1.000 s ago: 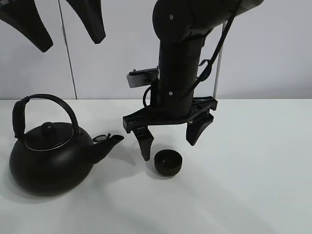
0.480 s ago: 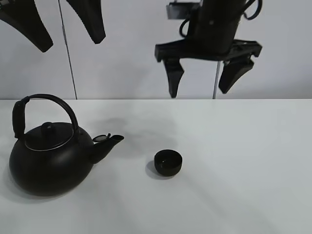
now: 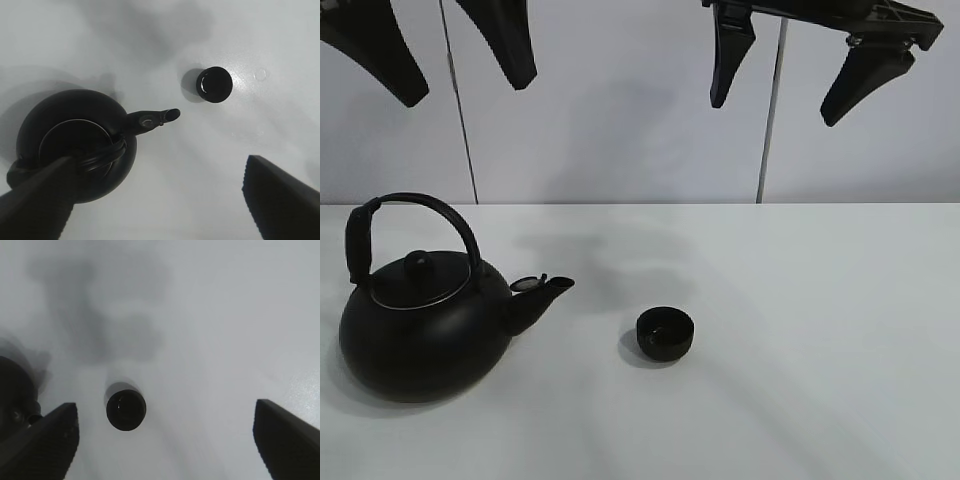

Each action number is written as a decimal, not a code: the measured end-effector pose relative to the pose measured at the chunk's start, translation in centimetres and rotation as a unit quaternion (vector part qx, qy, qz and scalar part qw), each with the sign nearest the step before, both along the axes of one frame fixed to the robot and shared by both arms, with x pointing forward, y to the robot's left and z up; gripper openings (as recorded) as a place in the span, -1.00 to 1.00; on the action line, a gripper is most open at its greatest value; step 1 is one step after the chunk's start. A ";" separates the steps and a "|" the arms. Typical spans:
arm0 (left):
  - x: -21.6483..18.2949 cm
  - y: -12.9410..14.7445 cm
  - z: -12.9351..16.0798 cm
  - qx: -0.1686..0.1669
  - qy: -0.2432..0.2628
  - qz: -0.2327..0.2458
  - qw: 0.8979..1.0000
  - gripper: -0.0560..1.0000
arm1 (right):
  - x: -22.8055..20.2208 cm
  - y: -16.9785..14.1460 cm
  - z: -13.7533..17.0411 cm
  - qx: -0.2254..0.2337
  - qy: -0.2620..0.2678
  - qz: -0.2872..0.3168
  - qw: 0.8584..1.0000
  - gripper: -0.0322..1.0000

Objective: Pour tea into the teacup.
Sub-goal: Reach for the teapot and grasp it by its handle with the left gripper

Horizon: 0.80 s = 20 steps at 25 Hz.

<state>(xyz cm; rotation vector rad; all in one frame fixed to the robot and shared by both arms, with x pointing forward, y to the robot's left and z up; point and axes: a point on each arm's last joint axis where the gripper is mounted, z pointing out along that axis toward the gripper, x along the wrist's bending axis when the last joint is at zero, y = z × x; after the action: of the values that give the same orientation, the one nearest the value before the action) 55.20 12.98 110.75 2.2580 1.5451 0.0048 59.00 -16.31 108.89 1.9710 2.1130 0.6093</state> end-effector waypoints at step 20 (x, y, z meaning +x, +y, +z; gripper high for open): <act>0.0 0.0 0.0 0.000 0.000 0.000 1.000 0.33 | -0.1 0.1 0.0 0.013 0.010 -0.022 1.000 0.33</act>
<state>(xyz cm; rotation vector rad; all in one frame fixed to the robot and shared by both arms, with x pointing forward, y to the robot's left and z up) 55.20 12.98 110.75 2.2580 1.5451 0.0048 58.89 -16.26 108.89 2.0402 2.0774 0.6158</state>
